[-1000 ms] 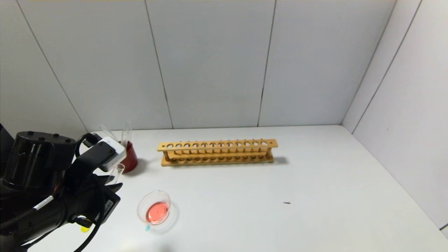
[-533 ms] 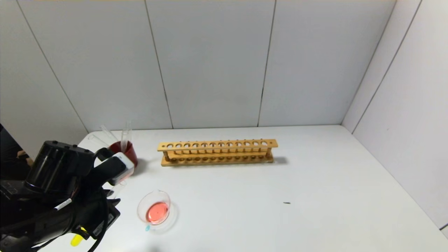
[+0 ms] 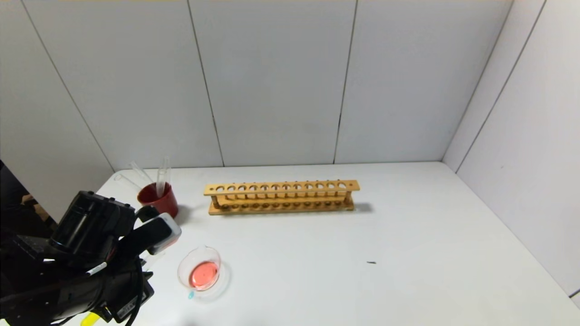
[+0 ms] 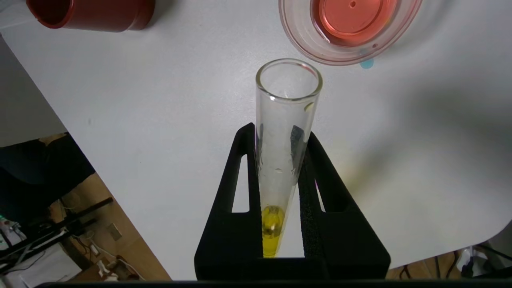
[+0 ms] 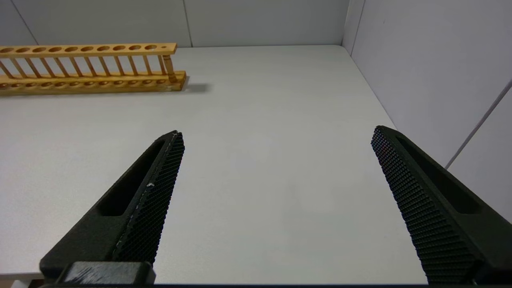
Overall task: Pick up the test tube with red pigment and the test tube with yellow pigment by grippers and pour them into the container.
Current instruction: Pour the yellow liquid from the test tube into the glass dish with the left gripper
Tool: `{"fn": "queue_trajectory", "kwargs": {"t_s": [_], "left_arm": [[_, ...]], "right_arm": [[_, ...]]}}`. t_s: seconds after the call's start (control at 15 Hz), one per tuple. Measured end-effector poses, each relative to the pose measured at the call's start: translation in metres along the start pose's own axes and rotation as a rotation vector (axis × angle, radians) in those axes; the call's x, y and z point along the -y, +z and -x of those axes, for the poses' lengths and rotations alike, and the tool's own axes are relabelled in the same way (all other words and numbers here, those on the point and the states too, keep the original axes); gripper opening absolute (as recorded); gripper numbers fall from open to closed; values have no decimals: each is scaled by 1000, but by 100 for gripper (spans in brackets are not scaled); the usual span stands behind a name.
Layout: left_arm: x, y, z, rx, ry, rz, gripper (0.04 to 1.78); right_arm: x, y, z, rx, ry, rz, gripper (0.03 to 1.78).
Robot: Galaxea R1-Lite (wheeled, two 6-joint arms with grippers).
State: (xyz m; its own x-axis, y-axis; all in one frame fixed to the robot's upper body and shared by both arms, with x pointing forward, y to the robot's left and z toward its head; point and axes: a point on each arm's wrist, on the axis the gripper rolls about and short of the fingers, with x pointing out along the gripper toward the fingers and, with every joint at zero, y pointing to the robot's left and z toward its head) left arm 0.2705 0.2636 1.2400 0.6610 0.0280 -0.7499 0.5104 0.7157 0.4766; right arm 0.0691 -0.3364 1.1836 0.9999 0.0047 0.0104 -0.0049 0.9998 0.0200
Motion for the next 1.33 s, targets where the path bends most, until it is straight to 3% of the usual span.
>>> {"fn": "queue_trajectory", "kwargs": {"t_s": [0.87,1.33], "left_arm": [[15,17,-20,-196,-123,-178,31],[26,31,-42,-285,-123,-248,31]], "right_arm": [[0,0,0,0,0,0,171],[0,0,0,0,0,0,171]]}}
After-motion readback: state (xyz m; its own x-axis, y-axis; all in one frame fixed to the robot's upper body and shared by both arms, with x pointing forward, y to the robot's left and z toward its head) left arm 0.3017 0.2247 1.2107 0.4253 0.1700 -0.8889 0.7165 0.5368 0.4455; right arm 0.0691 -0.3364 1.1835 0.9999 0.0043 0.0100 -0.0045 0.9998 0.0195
